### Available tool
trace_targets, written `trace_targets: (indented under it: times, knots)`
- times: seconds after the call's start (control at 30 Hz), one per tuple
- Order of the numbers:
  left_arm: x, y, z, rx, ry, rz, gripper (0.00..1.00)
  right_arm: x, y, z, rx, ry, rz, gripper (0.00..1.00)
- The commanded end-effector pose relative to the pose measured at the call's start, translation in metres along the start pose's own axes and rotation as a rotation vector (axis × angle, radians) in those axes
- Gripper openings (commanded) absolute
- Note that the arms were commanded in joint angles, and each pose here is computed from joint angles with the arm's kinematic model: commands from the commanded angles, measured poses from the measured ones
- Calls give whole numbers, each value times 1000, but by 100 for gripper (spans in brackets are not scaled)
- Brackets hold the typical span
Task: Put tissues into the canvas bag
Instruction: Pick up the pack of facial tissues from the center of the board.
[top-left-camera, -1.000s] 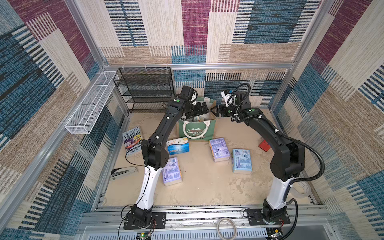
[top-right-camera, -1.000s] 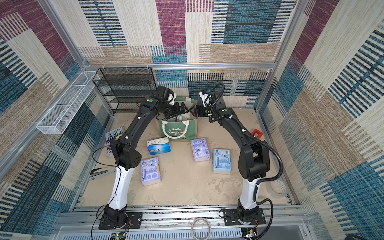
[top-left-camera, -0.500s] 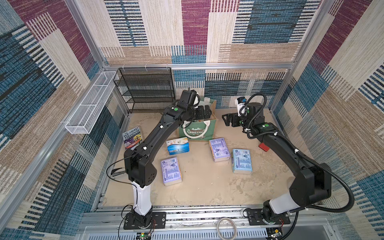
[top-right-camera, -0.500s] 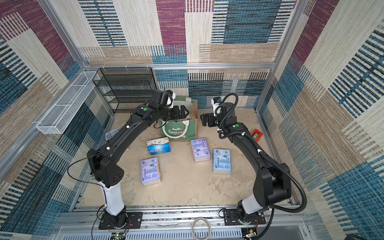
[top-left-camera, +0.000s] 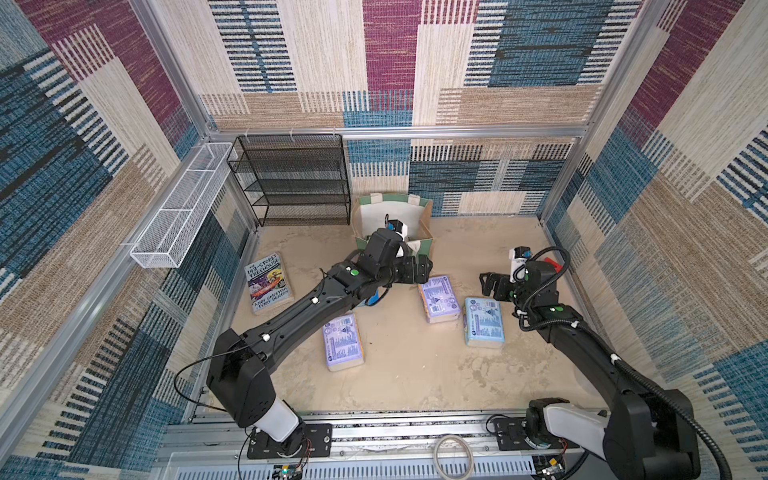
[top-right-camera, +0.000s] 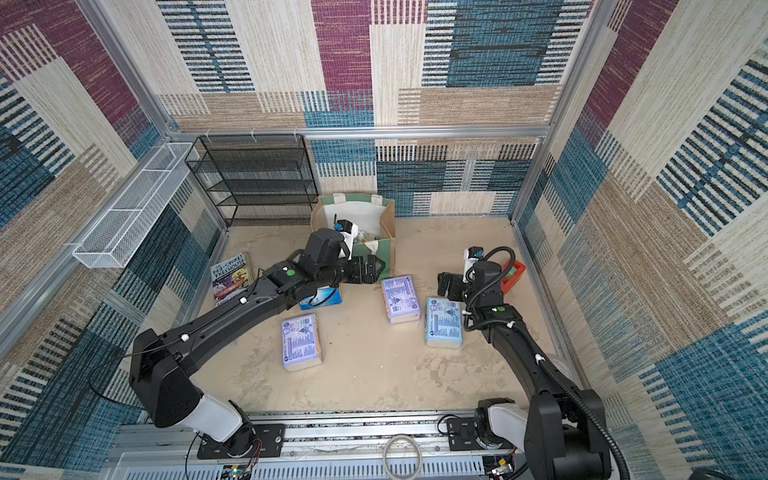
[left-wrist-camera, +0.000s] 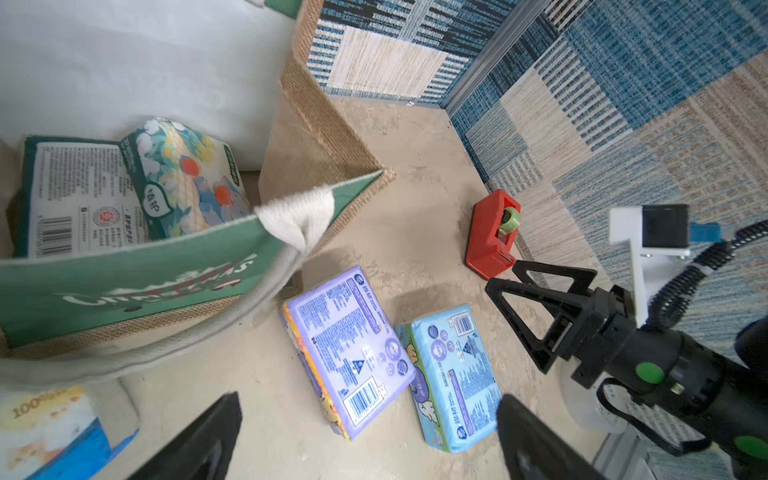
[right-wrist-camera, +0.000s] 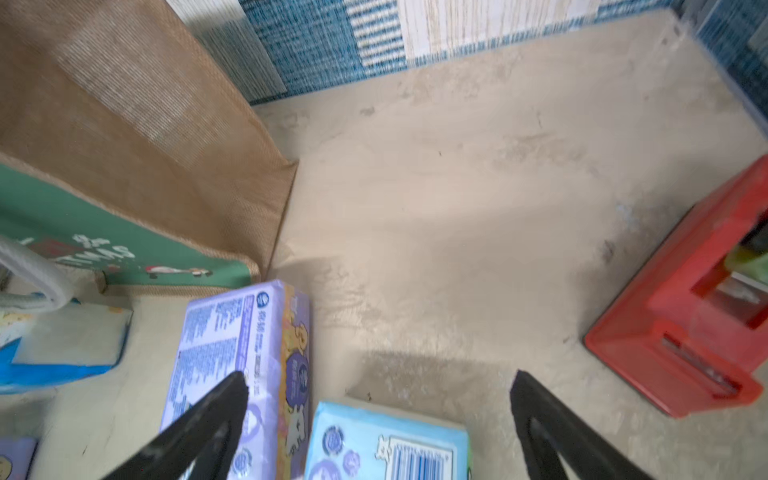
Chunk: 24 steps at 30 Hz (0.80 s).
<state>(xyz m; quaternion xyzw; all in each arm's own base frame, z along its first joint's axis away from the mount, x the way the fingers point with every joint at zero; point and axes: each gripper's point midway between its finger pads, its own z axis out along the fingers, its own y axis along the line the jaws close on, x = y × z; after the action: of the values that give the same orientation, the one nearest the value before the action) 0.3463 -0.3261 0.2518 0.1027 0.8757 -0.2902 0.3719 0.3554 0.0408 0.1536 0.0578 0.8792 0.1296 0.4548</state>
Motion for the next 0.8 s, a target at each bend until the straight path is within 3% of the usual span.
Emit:
trace_targets:
  times: [0.0,0.4,0.77]
  knots:
    - [7,-10,6,27,-32,-11,99,6,-5,-2,-31,-28,73,99]
    - [110,-40,53,145,155,-77,91,58,-28,1,-101,34,268,99]
    - [151,-67,76,286,296,-115,81,96,-15,0,-206,118,413,99]
